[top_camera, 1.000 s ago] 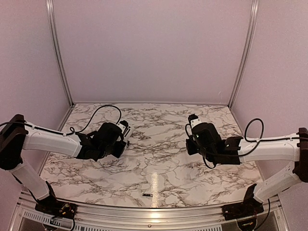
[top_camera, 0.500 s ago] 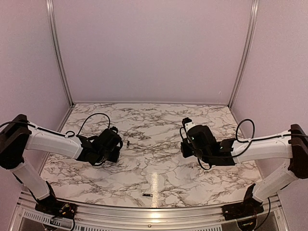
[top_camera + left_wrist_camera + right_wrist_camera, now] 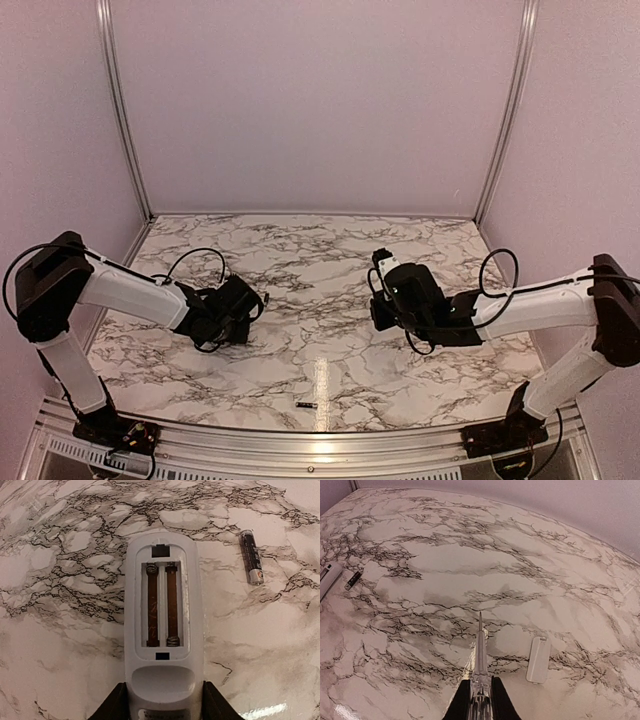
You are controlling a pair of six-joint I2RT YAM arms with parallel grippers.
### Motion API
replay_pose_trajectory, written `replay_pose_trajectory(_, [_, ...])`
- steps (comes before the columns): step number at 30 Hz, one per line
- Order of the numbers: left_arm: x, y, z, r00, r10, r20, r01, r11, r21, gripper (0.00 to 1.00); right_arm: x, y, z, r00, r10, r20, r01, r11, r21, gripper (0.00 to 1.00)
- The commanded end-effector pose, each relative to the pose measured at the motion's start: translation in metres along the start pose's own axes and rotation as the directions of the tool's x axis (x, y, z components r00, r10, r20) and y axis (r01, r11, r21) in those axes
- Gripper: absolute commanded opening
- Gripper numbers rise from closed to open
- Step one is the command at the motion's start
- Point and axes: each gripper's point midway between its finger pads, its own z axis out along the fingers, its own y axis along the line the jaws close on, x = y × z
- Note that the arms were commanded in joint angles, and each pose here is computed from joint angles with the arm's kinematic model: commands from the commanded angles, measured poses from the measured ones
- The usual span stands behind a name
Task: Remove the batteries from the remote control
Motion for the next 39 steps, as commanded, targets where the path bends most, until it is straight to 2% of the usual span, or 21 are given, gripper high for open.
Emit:
replay_pose_trajectory(1, [0.012,-0.004,0.006,0.998,-0.011,-0.065,0.012,1.000,0.019,0.16,-0.004,0.003,0.003,1.000,0.009,0.015,-0.009,1.000,-0.011,0.00])
replay_pose_trajectory(3, [0.014,-0.005,0.006,0.997,-0.004,-0.075,0.006,1.000,0.020,0.33,-0.004,0.003,0.004,1.000,0.008,0.016,-0.008,1.000,-0.011,0.00])
replay_pose_trajectory(6, [0.015,-0.004,0.006,0.997,-0.002,-0.077,0.003,1.000,0.019,0.50,-0.003,0.004,0.005,1.000,0.005,0.016,-0.005,1.000,-0.012,0.00])
replay_pose_trajectory(7, [0.013,-0.004,0.005,0.997,-0.004,-0.073,0.005,1.000,0.023,0.60,-0.003,0.004,0.006,1.000,0.006,0.016,-0.005,1.000,-0.013,0.00])
replay_pose_trajectory(9, [0.011,-0.006,0.003,0.998,-0.004,-0.069,0.006,0.999,0.033,0.97,-0.002,0.005,0.007,1.000,0.007,0.015,-0.007,1.000,-0.016,0.00])
replay_pose_trajectory(15, [-0.004,-0.006,-0.008,1.000,-0.014,-0.023,0.015,0.999,0.046,0.99,-0.003,0.010,0.013,1.000,0.010,0.019,-0.010,1.000,-0.025,0.00])
replay_pose_trajectory(29, [-0.051,0.002,-0.047,0.978,-0.078,0.195,0.056,0.992,0.114,0.99,0.004,0.028,0.048,1.000,-0.007,0.025,0.008,1.000,-0.025,0.00])
replay_pose_trajectory(39, [-0.058,0.005,-0.050,0.967,-0.063,0.246,0.034,0.992,0.117,0.99,0.013,0.023,0.073,1.000,-0.004,0.000,0.004,1.000,0.007,0.00])
